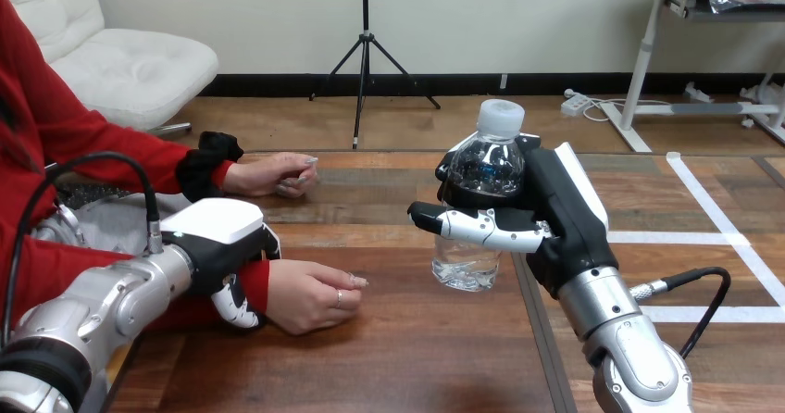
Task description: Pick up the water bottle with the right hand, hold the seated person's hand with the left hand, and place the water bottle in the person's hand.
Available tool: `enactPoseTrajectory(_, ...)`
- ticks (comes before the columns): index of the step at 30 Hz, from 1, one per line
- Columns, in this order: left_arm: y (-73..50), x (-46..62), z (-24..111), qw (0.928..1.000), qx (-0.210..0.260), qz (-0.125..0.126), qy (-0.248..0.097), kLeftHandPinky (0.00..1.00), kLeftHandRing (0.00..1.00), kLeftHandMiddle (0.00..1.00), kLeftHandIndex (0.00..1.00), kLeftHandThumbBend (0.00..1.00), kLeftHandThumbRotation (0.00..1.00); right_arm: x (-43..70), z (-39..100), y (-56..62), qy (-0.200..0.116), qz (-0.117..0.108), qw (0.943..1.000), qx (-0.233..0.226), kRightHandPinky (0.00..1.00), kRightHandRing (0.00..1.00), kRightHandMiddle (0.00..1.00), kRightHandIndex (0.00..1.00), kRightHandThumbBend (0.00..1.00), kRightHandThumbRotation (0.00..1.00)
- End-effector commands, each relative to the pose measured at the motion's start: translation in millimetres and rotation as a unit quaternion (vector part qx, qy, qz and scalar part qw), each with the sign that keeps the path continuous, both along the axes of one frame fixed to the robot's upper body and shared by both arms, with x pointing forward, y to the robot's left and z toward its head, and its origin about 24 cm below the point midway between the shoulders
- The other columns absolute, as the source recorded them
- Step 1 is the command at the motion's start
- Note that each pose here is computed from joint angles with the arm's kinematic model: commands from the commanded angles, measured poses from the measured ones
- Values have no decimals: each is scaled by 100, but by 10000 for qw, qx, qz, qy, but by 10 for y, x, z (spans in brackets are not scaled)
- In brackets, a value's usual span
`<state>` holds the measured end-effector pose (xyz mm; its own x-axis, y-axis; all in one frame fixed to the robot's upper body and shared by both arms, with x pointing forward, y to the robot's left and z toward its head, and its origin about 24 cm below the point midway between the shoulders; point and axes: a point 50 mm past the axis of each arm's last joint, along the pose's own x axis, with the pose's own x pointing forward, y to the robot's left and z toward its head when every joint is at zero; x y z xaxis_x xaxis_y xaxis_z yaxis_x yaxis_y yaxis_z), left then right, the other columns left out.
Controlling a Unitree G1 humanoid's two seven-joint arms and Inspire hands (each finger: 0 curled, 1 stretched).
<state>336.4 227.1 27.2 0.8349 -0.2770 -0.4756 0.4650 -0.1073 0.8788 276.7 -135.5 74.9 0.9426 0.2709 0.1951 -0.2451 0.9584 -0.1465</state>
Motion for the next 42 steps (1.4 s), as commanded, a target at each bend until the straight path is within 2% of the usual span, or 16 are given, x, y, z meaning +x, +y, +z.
enactPoseTrajectory(1,9,-85,-152,9995,123,-62,292,45,52,56,58,93,0,45,274,-16,-574,-35,9983,83,28,32,38,39,87,0)
enactPoseTrajectory(2,8,-87,-153,9995,125,-93,277,45,51,56,57,93,0,45,274,-16,-570,-36,9983,89,27,32,38,39,87,0)
enactPoseTrajectory(5,12,-88,-148,9991,-152,41,394,43,50,55,56,93,0,46,272,-18,-566,-9,9983,111,28,32,38,39,87,0)
enactPoseTrajectory(8,12,-92,-152,9995,-77,-44,317,43,50,55,55,94,0,46,275,-19,-544,-46,9985,87,28,32,38,39,87,0)
enactPoseTrajectory(16,12,-85,-140,9985,-196,14,507,42,50,54,53,92,0,44,278,-18,-566,-30,9984,79,28,32,38,39,87,0)
enactPoseTrajectory(20,9,-91,-135,9986,-157,-89,489,44,50,54,51,91,0,42,279,-19,-569,-12,9983,95,28,32,38,39,86,0)
enactPoseTrajectory(32,7,-91,-137,9978,-298,4,592,45,51,54,48,88,0,35,284,-25,-557,-13,9984,77,27,32,38,39,86,0)
enactPoseTrajectory(42,-11,-104,-131,9980,-367,-107,499,46,51,54,48,88,0,37,269,-15,-504,0,9987,100,27,32,38,39,87,0)
